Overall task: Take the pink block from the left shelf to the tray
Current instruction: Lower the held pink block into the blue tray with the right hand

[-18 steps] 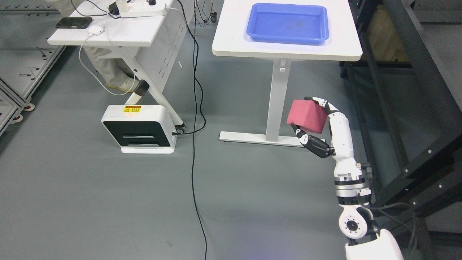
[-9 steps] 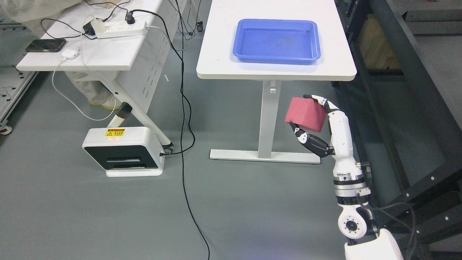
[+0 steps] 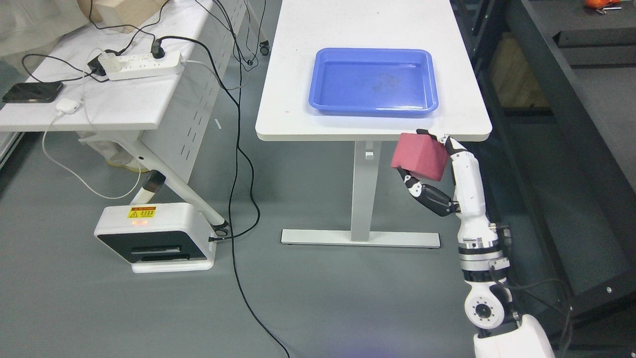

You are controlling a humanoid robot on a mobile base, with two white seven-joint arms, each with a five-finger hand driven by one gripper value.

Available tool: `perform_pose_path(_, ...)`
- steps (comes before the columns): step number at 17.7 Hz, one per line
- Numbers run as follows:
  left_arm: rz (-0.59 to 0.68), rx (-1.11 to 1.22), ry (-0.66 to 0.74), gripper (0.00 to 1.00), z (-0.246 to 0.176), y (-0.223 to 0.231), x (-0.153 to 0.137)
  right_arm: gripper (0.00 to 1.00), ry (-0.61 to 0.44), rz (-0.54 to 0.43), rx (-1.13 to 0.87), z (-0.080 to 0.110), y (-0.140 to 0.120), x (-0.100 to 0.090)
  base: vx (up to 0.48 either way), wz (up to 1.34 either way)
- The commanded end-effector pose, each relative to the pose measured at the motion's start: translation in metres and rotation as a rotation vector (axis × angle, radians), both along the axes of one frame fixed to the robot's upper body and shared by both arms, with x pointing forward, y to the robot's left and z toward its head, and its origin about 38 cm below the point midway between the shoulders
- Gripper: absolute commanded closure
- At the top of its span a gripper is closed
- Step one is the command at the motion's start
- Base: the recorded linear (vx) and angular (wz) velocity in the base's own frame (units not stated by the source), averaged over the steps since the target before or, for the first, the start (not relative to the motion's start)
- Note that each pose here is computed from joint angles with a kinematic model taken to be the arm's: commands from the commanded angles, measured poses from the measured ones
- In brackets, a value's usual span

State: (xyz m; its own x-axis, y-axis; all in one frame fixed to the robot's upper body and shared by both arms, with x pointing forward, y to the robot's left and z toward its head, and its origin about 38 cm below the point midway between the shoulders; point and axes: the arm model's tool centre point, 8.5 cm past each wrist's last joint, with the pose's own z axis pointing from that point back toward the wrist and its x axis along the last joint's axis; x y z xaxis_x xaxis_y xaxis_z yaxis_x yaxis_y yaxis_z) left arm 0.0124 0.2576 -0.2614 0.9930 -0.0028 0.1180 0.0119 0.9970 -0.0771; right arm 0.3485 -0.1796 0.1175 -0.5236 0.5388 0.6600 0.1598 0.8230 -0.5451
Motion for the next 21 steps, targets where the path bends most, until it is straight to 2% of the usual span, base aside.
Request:
perform_pose_path(1, 0.0, 0.015, 0.003, 0.0, 0.001, 0.01, -0.007, 0.94, -0.006, 0.01, -0.018, 0.002, -0.001, 0.0, 0.265, 0.0)
perform_pose_path(10, 0.0, 0.015, 0.003, 0.0, 0.001, 0.01, -0.007, 0.94, 0.007, 0.029, -0.024, -0.001, 0.004, -0.002, 0.231, 0.01)
perform_pose_path(21, 0.0, 0.015, 0.003, 0.0, 0.001, 0.01, -0.007, 0.94, 0.028, 0.124, -0.112, -0.006, 0.032, -0.006, 0.197, -0.01)
